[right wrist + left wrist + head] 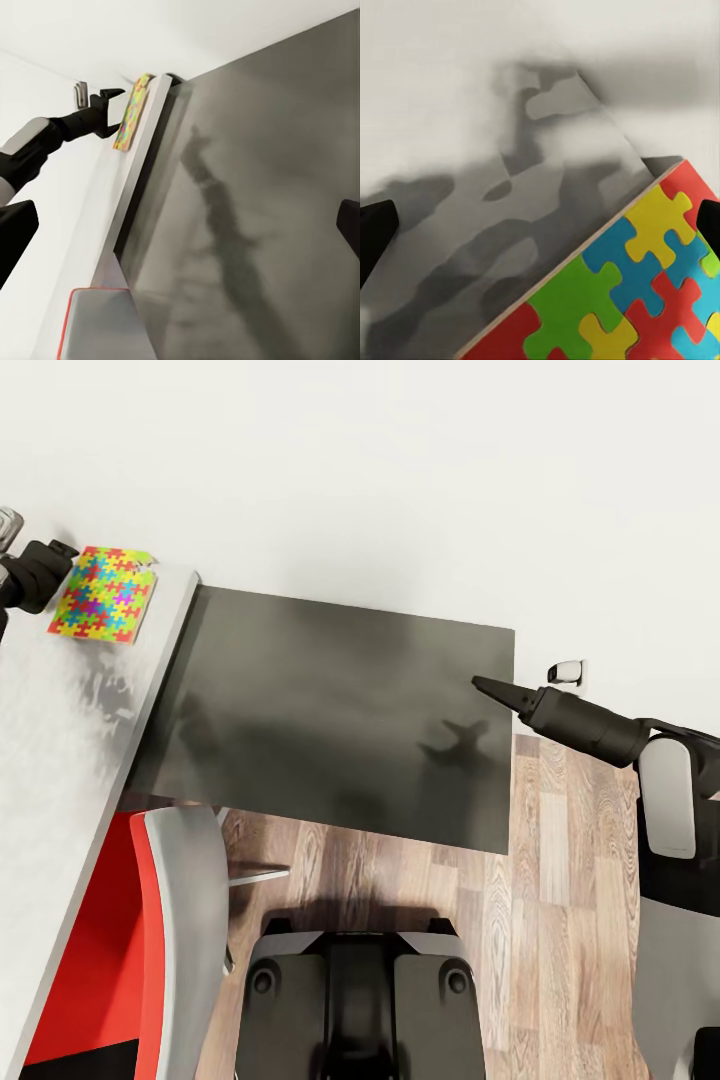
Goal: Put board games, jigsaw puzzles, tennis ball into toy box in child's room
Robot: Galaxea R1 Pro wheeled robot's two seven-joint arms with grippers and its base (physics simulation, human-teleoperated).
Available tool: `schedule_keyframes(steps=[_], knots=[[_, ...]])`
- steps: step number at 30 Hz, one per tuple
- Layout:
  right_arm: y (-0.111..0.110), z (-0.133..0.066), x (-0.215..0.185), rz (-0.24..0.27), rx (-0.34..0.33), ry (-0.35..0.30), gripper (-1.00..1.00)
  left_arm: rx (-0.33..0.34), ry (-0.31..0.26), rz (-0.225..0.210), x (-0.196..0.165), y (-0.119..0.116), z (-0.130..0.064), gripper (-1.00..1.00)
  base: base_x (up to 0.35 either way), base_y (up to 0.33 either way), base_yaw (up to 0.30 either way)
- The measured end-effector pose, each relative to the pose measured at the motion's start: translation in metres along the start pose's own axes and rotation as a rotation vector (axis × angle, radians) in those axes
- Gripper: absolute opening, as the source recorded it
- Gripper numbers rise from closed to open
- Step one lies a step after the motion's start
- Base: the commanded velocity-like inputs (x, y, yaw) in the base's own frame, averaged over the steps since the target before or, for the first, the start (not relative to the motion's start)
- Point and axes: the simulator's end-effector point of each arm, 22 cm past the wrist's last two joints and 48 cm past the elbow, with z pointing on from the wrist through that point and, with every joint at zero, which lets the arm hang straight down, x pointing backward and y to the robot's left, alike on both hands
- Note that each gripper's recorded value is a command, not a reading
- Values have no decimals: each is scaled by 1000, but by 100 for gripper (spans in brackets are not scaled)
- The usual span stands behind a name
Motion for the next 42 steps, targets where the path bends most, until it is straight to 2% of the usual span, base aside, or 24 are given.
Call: schedule_keyframes(steps=[14,23,42], knots=[[-5,1,1,1,26,1,100,13,40,-22,1,-3,-2,100,0,0,0],[-6,1,0,0,28,-1,100,13,59,-6,3,-3,-3,100,0,0,-87],[-6,0,-2,-1,29,-4,100,23,61,-23,3,-3,-4,100,0,0,-42]])
